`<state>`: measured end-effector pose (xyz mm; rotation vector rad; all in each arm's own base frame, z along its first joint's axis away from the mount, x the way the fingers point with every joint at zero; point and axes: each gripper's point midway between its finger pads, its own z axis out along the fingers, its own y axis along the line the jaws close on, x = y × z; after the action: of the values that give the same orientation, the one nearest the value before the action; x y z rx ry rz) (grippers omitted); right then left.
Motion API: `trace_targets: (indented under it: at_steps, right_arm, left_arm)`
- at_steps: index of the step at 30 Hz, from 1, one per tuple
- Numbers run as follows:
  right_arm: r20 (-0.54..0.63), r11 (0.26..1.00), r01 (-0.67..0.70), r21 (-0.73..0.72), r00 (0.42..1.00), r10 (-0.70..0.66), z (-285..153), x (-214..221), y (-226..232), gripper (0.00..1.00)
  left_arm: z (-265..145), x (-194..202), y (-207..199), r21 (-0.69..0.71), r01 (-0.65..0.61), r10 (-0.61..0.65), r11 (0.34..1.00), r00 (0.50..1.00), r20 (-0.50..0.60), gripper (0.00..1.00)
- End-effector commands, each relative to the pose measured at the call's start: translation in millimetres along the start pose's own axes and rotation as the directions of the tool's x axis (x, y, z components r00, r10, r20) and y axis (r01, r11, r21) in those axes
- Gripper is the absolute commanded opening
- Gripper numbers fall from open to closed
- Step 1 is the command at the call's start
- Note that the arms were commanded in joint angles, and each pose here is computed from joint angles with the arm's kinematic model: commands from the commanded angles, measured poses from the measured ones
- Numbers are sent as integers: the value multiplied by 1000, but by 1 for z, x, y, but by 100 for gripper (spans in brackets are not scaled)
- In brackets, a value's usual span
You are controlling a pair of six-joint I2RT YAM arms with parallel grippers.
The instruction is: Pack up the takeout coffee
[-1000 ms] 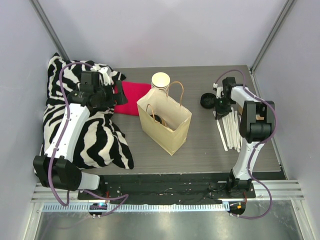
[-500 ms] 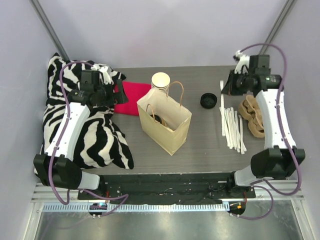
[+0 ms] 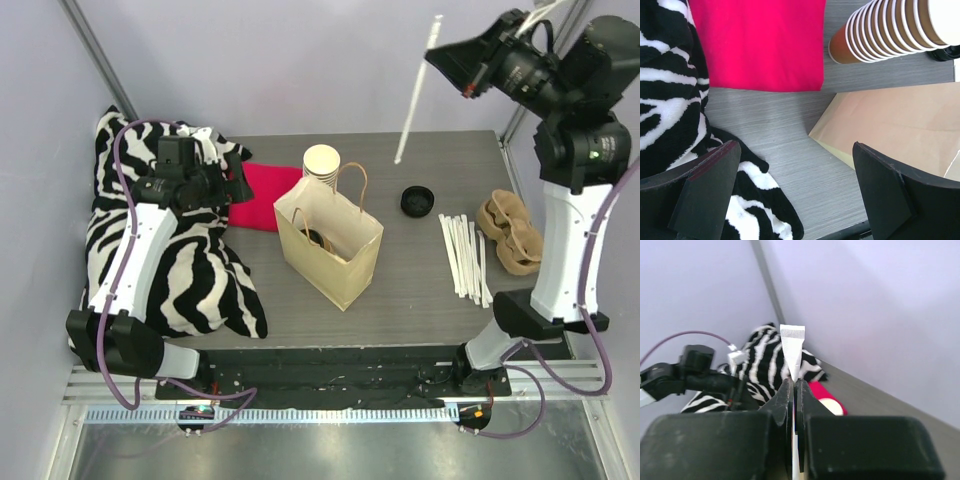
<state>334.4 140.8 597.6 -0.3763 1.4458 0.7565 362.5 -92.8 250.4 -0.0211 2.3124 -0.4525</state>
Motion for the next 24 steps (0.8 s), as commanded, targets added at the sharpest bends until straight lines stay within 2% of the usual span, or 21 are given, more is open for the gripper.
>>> trace_targets:
  at_steps: [1,5,8,12,16,24]
  right_arm:
    - [54,979,44,-201,998,-34,34,-9,49,1]
    - [2,949,-8,-314,1000,8,61,23,88,1]
    - [2,946,32,-323,999,-33,75,46,98,1]
    - [-137,936,60,-347,984,-114,88,106,119,1]
    - [-214,923,193,-332,938,-274,92,155,121,1]
    - [-357,926,260,-272,867,-349,90,221,90,1]
  left_arm:
    - [-14,-16,3,-30,-17,19,999,998,56,100]
    - [-18,-11,9,-56,-27,30,998,998,57,100]
    - [-20,-9,14,-72,-30,34,997,998,56,100]
    - [-21,-7,17,-79,-39,43,996,998,49,100]
    - [-19,-7,18,-80,-37,41,996,998,49,100]
    - [-15,-3,20,-82,-35,38,996,999,38,100]
